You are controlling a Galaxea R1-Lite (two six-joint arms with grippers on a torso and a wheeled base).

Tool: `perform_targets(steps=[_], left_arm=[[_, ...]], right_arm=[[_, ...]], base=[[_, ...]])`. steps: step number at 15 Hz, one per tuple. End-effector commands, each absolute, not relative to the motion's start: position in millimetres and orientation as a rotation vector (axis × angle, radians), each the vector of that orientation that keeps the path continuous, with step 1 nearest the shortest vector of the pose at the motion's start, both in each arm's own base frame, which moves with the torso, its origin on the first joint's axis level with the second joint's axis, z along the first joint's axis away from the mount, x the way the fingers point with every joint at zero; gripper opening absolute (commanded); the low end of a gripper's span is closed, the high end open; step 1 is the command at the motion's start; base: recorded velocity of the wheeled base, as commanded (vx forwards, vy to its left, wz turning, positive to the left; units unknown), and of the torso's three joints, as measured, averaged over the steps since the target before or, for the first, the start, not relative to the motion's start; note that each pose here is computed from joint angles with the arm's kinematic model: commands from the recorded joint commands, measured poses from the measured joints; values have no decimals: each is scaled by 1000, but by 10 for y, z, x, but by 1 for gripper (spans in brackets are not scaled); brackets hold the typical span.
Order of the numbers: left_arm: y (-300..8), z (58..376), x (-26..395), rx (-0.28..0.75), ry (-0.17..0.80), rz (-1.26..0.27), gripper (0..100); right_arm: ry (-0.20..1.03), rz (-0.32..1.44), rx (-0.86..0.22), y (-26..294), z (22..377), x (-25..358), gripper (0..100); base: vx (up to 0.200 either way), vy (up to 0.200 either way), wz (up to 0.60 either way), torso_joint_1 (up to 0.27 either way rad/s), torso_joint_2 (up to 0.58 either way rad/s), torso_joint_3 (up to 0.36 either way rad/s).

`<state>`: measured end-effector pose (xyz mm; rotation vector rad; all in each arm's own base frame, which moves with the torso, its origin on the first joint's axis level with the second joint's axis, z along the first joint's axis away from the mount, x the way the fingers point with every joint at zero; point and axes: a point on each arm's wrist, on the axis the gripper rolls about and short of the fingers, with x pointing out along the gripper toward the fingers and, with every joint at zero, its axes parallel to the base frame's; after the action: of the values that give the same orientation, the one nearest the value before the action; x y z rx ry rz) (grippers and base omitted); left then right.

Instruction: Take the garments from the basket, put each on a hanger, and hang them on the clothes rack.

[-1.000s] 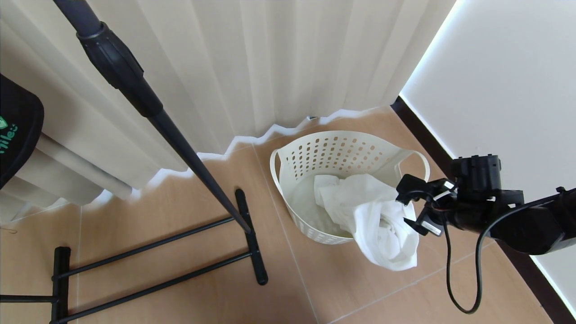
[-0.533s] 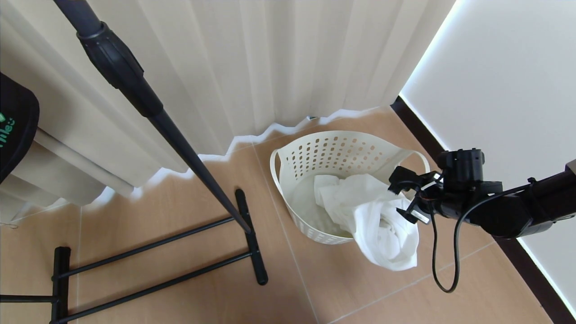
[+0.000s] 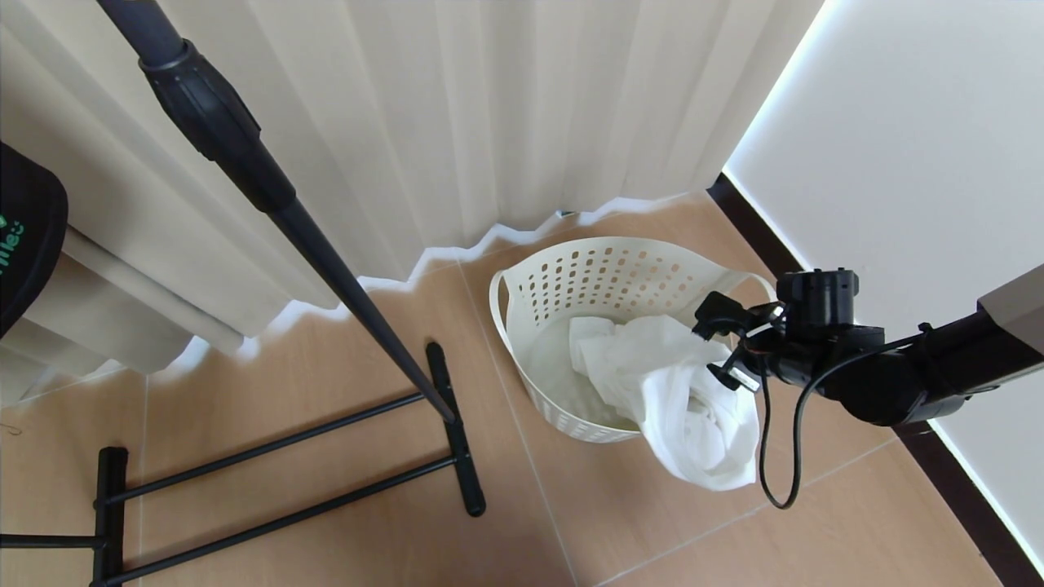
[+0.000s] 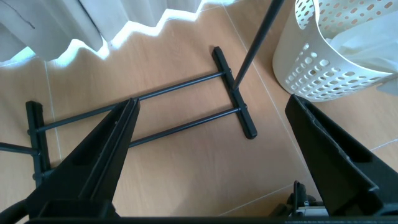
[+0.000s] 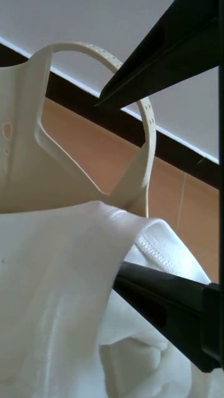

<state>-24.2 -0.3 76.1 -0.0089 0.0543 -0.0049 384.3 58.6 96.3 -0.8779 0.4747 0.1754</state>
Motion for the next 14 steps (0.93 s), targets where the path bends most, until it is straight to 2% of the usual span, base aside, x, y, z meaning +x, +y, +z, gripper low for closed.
perform_targets(steps=[1, 3, 8, 11, 12, 14], left_arm=[[-3, 762, -241, -10, 55, -4, 100], [-3, 761, -242, -10, 54, -4, 100], [-3, 762, -241, -10, 55, -4, 100], [-3, 761, -242, -10, 54, -4, 100], [-3, 761, -242, -10, 54, -4, 100], [-4, 761, -242, -8, 54, -6, 100]], right_arm=[[469, 173, -876, 591, 969, 3861, 0], [461, 168, -863, 591, 1001, 3860, 0], [437, 164, -715, 638, 1196, 3573, 0], [328, 210, -604, 745, 1632, 3059, 0], [269, 238, -561, 816, 1813, 2764, 0], [197, 289, -501, 913, 1981, 2399, 0]], base=[[0, 0, 0, 0, 0, 0], [0, 0, 0, 0, 0, 0], [0, 0, 0, 0, 0, 0], [0, 0, 0, 0, 0, 0], [0, 0, 0, 0, 0, 0], [0, 0, 0, 0, 0, 0]])
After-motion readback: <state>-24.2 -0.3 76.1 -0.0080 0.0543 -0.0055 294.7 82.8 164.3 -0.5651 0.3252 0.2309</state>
